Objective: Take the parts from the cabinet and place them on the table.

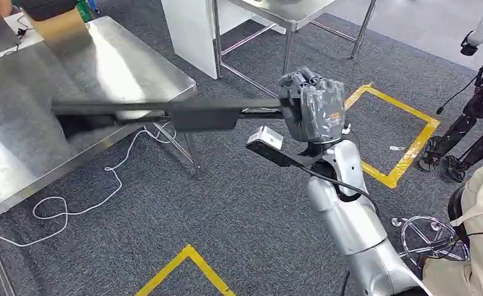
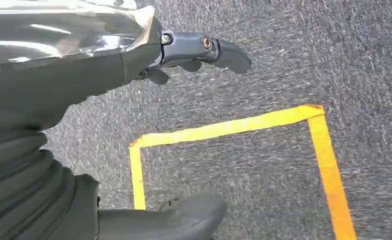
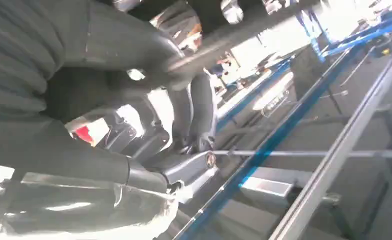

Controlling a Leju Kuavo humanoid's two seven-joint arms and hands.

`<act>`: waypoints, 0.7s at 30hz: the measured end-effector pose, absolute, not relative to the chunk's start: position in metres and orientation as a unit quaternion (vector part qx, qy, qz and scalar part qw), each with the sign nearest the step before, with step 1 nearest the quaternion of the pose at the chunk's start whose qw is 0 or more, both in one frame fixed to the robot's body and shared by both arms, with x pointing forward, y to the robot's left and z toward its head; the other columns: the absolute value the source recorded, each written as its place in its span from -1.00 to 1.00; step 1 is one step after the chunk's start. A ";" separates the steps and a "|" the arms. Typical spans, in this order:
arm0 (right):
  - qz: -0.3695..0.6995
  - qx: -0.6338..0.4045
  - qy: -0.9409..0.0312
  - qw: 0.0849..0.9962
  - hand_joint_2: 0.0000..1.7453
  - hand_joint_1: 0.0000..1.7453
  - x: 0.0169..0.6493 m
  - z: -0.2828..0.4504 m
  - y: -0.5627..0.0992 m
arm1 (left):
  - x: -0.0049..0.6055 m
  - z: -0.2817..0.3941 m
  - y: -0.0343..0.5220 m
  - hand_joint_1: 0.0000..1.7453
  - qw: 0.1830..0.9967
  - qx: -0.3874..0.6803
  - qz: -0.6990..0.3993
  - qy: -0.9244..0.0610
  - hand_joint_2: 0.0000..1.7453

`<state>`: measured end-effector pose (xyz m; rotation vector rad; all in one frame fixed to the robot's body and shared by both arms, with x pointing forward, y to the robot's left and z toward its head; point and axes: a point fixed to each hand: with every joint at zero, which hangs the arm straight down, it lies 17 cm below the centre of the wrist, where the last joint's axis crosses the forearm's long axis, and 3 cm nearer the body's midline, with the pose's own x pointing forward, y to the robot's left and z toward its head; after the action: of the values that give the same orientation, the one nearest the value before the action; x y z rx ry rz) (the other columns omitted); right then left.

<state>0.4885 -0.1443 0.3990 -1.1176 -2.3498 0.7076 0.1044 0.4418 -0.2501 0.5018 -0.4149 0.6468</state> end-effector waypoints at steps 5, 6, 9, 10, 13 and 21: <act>0.261 -0.403 -0.847 0.230 1.00 1.00 0.488 0.388 -0.146 | 0.107 -0.250 0.441 -1.00 0.896 0.241 0.313 -0.202 1.00; 0.262 -0.404 -0.846 0.229 1.00 1.00 0.488 0.388 -0.146 | 0.107 -0.250 0.442 -1.00 0.896 0.241 0.313 -0.202 1.00; 0.259 -0.405 -0.847 0.226 1.00 1.00 0.487 0.391 -0.147 | 0.110 -0.249 0.444 -1.00 0.895 0.241 0.314 -0.205 1.00; 0.258 -0.406 -0.847 0.226 1.00 1.00 0.488 0.392 -0.148 | 0.110 -0.248 0.444 -1.00 0.895 0.241 0.314 -0.206 1.00; 0.259 -0.406 -0.847 0.226 1.00 1.00 0.488 0.392 -0.147 | 0.110 -0.248 0.446 -1.00 0.894 0.243 0.315 -0.207 1.00; 0.264 -0.407 -0.844 0.227 1.00 1.00 0.489 0.388 -0.150 | 0.109 -0.248 0.444 -1.00 0.891 0.243 0.324 -0.207 1.00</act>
<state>0.4895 -0.1499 0.3882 -1.1227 -2.3269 0.7268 0.1095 0.4441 -0.2480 0.5047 -0.4305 0.6725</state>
